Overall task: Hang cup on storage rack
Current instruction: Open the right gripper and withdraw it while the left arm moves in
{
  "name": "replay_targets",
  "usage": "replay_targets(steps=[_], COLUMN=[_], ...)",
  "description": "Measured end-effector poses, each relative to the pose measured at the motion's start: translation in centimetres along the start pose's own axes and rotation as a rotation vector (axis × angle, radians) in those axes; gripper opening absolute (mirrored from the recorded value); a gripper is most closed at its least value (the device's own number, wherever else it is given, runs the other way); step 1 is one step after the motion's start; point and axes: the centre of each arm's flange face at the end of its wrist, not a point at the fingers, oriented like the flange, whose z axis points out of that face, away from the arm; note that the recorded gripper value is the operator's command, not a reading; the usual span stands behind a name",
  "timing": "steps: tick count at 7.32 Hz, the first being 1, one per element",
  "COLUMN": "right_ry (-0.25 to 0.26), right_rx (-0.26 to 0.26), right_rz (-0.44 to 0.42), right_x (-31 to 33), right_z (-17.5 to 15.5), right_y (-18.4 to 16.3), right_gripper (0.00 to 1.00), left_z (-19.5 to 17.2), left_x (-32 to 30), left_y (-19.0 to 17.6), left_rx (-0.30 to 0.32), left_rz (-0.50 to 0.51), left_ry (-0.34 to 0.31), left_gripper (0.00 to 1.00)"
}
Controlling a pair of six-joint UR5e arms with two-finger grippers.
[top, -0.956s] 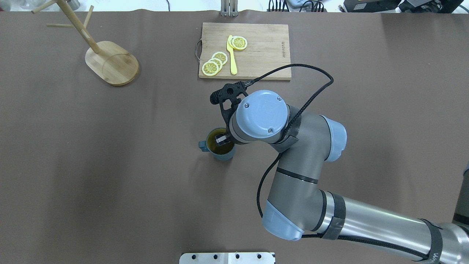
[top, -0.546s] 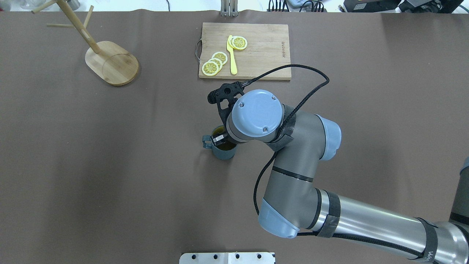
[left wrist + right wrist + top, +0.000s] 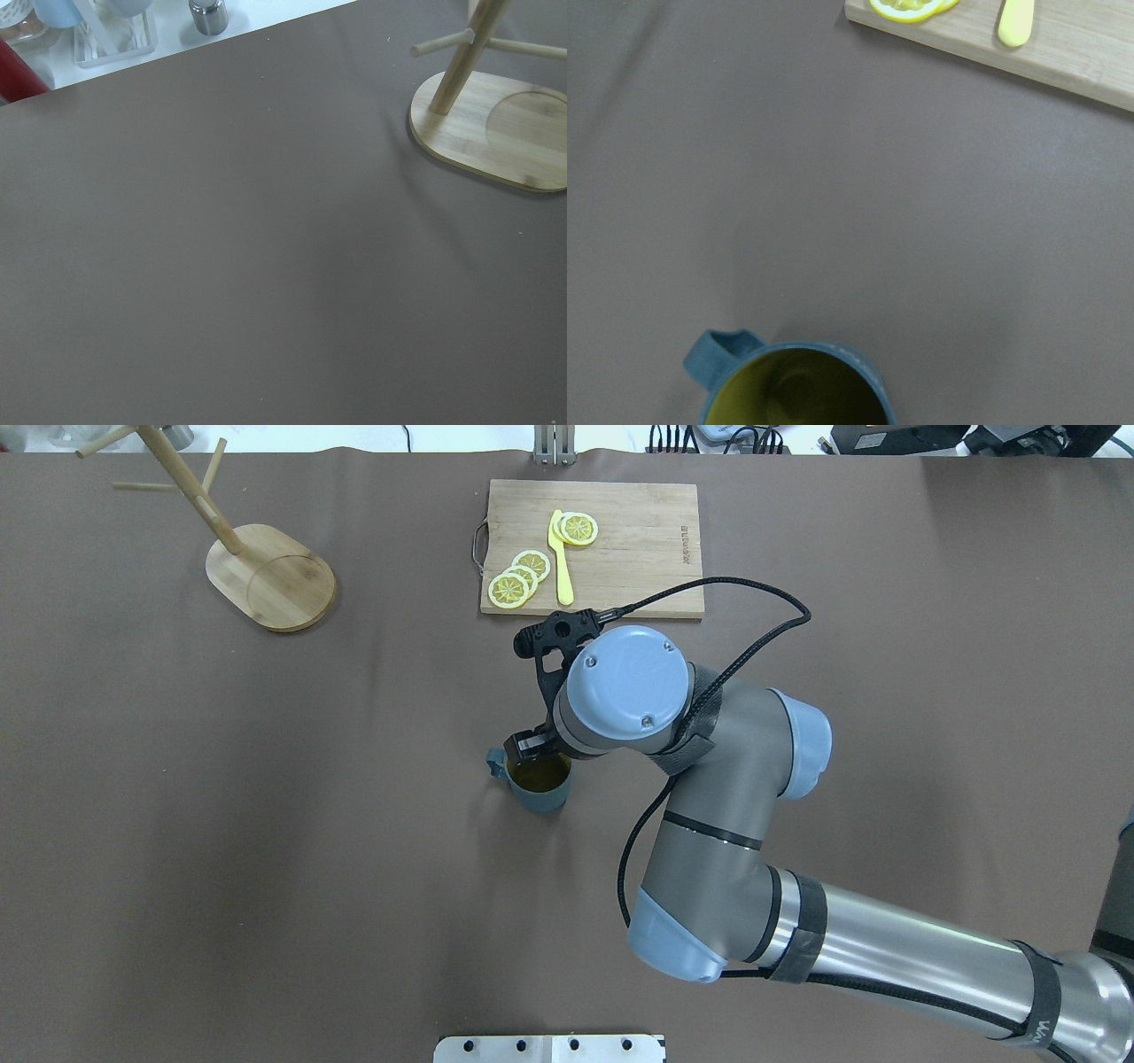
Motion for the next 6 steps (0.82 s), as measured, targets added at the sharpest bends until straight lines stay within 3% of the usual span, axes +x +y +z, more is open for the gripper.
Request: replay_targets(steps=[2, 4, 6], right_ry=[0.000, 0.020, 0.081], right_rx=[-0.012, -0.026, -0.039], right_rz=[0.132, 0.241, 0.194], right_x=[7.7, 19.2, 30.4], right_z=[-2.6, -5.6, -7.4], right_y=[-3.9, -6.6, -7.7], right_gripper=[1.00, 1.00, 1.00], left_z=[1.2, 3.5, 6.1], left_x=[2.9, 7.2, 12.8], left_y=[-1.3, -2.6, -3.2], left_rx=[0.018, 0.032, 0.053], left_rz=[0.001, -0.007, 0.075], left_ry=[0.052, 0.117, 0.207], left_gripper=[1.00, 1.00, 1.00])
